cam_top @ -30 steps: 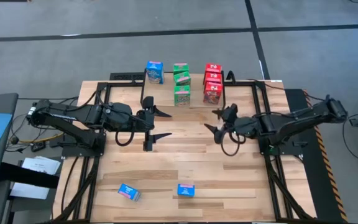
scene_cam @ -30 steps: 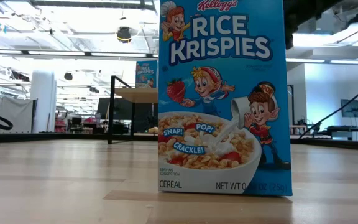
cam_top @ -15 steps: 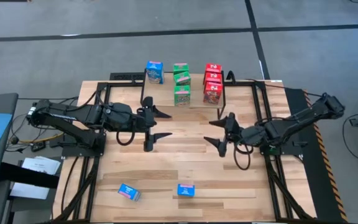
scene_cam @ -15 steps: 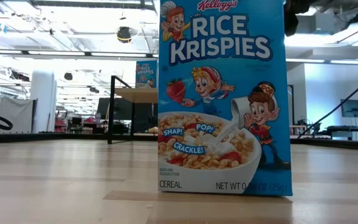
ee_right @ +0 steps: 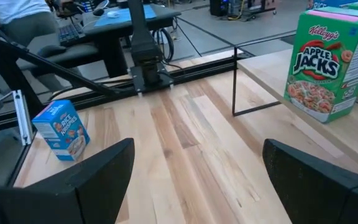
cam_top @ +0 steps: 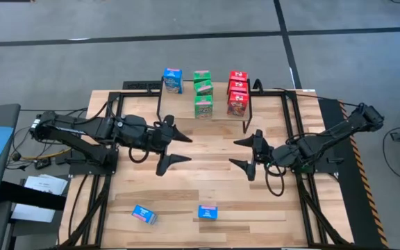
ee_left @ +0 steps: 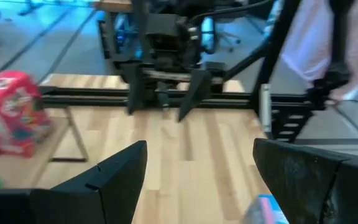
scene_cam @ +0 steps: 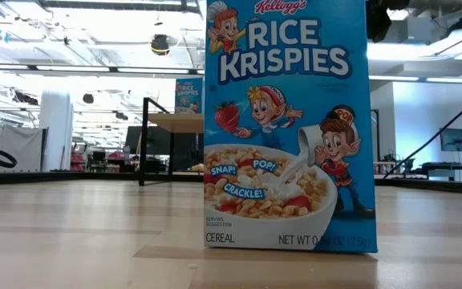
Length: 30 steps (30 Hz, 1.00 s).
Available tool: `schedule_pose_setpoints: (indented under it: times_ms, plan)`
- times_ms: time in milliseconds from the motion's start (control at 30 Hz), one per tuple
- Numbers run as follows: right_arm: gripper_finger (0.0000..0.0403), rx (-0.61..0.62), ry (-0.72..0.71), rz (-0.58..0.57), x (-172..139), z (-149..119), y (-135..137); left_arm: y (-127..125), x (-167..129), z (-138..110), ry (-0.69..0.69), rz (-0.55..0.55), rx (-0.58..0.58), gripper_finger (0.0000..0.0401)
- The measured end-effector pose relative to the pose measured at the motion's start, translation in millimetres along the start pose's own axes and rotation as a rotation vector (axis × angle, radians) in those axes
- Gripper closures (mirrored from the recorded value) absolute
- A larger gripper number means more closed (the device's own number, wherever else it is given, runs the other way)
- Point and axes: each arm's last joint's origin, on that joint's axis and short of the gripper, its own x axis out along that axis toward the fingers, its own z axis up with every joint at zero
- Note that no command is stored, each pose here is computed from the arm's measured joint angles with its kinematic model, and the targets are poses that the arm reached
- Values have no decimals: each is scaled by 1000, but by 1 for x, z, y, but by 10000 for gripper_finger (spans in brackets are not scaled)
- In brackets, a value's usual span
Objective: Stack cereal on shelf
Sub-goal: Put the right blue cereal box on the shelf aligned with the blue cereal box
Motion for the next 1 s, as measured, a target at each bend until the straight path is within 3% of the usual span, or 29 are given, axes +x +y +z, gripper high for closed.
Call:
schedule_pose_setpoints:
  times_ms: [200, 300, 667, 800, 1000]
  plan:
    - [23, -6, -2, -9, 1, 1, -2, -11, -2, 3, -42, -71, 60, 118]
    - [23, -6, -5, -24, 3, 1, -4, -12, -2, 3, -46, -71, 133, 118]
    - [23, -11, -15, -92, 10, 5, -17, -12, -2, 1, -23, -67, 232, 116]
    - [23, -12, -17, -109, 12, 6, -20, -12, -2, 0, -20, -67, 232, 109]
    - [23, -8, -19, -123, 14, 7, -23, -13, 0, 0, -18, -72, 126, 105]
